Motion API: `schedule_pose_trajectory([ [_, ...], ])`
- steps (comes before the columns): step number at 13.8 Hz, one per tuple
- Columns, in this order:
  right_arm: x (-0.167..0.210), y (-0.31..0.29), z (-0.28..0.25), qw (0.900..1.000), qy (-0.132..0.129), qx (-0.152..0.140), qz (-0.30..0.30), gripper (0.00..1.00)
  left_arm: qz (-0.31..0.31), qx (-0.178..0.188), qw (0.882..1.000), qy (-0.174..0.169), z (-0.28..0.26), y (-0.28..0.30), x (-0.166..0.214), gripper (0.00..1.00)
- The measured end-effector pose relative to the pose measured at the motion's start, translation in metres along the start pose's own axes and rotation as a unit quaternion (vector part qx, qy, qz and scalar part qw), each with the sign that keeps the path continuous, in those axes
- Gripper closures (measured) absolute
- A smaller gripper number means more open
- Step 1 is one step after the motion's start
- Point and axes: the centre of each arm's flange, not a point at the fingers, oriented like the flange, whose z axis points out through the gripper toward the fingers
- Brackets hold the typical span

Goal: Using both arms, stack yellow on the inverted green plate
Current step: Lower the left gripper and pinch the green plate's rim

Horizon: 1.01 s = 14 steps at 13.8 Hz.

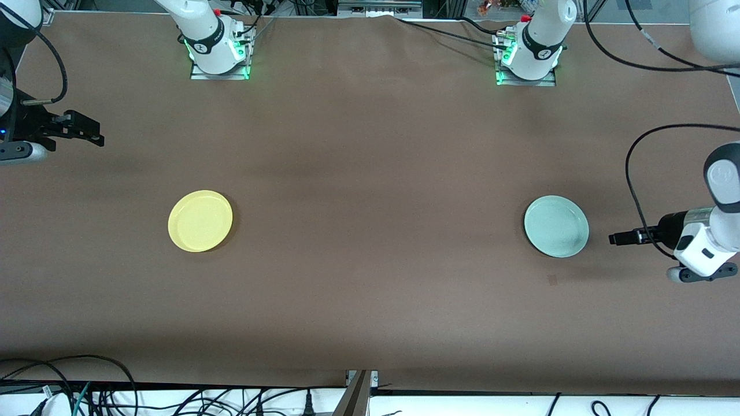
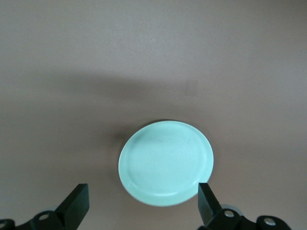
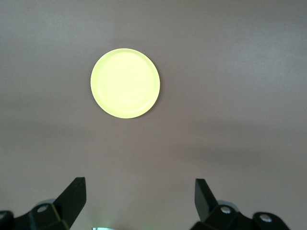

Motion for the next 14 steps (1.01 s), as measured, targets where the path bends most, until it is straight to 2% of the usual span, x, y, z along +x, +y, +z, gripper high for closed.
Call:
schedule_pose_trajectory([
  [2,0.000,0.000,0.000,1.000,0.000,0.000,0.000,0.00,0.019,-0.013,1.000,0.013,0.030,-0.013,0.010,0.00],
  [5,0.000,0.000,0.000,1.000,0.000,0.000,0.000,0.00,0.025,-0.010,0.999,0.035,0.070,-0.029,0.010,0.00],
  [9,0.000,0.000,0.000,1.000,0.000,0.000,0.000,0.00,0.027,-0.033,0.999,0.027,0.098,-0.036,0.000,0.00],
  [14,0.000,-0.001,0.000,1.000,0.000,0.000,-0.001,0.00,0.032,-0.027,0.998,0.045,0.128,-0.049,-0.012,0.00],
])
